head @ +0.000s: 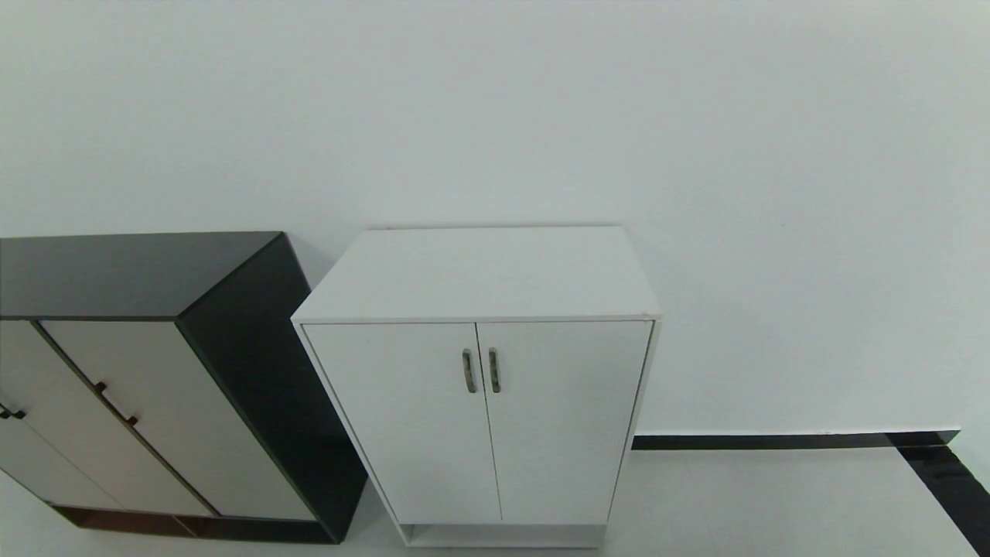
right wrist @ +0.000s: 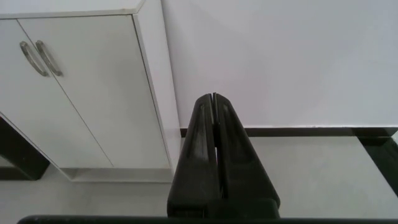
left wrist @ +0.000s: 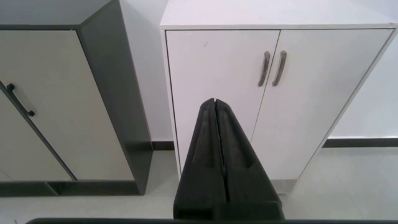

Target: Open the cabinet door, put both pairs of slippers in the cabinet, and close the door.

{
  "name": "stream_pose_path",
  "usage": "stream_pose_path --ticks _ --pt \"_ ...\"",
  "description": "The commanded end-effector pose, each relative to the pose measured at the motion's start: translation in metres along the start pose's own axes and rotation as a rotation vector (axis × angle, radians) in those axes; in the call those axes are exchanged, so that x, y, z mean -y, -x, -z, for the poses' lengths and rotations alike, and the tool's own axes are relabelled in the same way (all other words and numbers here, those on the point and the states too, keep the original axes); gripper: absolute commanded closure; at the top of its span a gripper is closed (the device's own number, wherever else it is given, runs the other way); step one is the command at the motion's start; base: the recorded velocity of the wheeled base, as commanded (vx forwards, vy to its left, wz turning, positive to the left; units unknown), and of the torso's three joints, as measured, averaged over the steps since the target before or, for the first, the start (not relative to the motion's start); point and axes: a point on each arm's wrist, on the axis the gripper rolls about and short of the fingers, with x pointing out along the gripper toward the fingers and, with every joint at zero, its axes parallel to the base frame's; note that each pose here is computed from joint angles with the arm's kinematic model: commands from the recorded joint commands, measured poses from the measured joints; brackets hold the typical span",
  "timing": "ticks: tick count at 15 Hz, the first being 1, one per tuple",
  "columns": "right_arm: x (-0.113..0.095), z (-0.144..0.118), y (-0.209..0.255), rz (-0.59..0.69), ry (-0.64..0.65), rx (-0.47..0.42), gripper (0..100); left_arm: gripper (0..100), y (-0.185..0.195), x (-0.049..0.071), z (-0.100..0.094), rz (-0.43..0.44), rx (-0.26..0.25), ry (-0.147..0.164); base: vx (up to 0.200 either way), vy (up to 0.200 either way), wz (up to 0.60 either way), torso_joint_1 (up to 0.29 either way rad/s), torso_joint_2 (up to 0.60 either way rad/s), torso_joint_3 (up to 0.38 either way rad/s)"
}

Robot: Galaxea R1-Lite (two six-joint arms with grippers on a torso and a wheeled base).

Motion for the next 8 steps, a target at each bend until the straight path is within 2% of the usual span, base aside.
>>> stream_pose_path --ticks 1,8 --pt "0.0 0.0007 0.0018 0.002 0.001 0.022 100 100 -0.0001 0.0 0.0 0.0 -0.002 -0.001 0.0 0.0 0.0 0.0 0.0 0.0" --pt "0.0 0.0007 0.0018 0.003 -0.005 0.022 100 100 -0.0001 0.0 -0.0001 -0.002 0.0 -0.003 0.0 0.0 0.0 0.0 0.0 0.0"
